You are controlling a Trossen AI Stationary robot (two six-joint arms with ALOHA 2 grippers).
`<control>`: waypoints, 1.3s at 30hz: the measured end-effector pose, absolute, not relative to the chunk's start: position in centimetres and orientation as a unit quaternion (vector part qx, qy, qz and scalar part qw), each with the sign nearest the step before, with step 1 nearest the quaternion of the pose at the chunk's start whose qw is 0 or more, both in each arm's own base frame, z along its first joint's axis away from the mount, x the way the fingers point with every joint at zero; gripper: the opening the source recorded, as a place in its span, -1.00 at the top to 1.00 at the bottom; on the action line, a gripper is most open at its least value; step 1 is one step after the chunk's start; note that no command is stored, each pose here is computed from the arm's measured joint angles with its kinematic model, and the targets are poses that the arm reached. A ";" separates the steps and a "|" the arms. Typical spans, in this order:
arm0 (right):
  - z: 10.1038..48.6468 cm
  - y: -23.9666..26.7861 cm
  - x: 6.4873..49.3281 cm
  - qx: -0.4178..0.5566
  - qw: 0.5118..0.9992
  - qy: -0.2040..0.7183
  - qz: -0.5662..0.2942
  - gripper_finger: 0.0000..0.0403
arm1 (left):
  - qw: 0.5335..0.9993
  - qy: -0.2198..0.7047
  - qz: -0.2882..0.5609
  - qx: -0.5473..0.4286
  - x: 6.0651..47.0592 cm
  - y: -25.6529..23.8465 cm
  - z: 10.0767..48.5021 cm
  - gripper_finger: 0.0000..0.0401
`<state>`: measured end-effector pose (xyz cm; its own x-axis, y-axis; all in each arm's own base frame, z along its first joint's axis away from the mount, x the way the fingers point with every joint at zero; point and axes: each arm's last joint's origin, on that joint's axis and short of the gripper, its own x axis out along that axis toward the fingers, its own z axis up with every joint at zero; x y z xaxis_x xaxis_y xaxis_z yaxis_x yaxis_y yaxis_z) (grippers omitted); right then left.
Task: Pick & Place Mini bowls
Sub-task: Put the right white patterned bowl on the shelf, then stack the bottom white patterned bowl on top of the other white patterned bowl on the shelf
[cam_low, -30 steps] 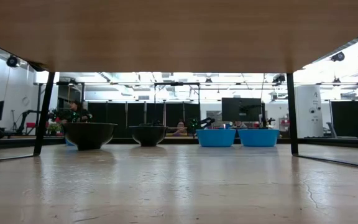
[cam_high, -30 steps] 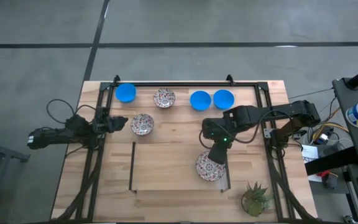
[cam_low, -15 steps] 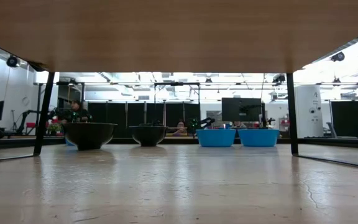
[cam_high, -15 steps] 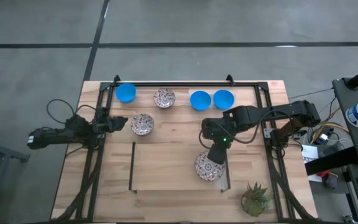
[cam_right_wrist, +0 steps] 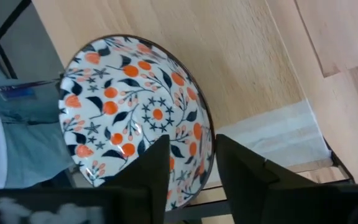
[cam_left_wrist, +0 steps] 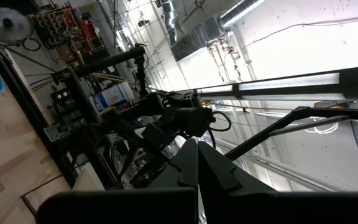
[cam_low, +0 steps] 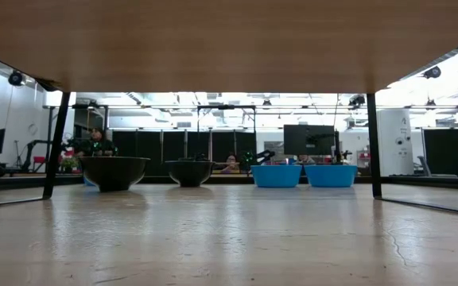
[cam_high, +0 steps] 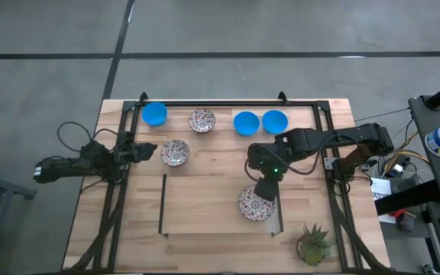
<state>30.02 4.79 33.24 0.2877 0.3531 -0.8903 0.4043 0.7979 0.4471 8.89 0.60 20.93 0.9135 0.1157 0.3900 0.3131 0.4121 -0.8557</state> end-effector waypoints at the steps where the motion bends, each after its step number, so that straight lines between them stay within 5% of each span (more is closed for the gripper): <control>1: 33.4 4.8 30.0 0.318 0.739 0.594 -0.016 0.34 | 0.816 -0.199 -0.060 -0.539 8.9 0.6 20.9 0.99; 24: 36.9 3.5 29.8 0.314 0.766 0.561 -0.010 0.25 | 0.788 -0.206 -0.043 -0.579 9.0 0.8 20.8 0.96; 39: 38.1 1.3 30.1 0.307 0.793 0.526 -0.022 0.25 | 0.779 -0.182 -0.017 -0.599 9.6 0.9 21.0 0.28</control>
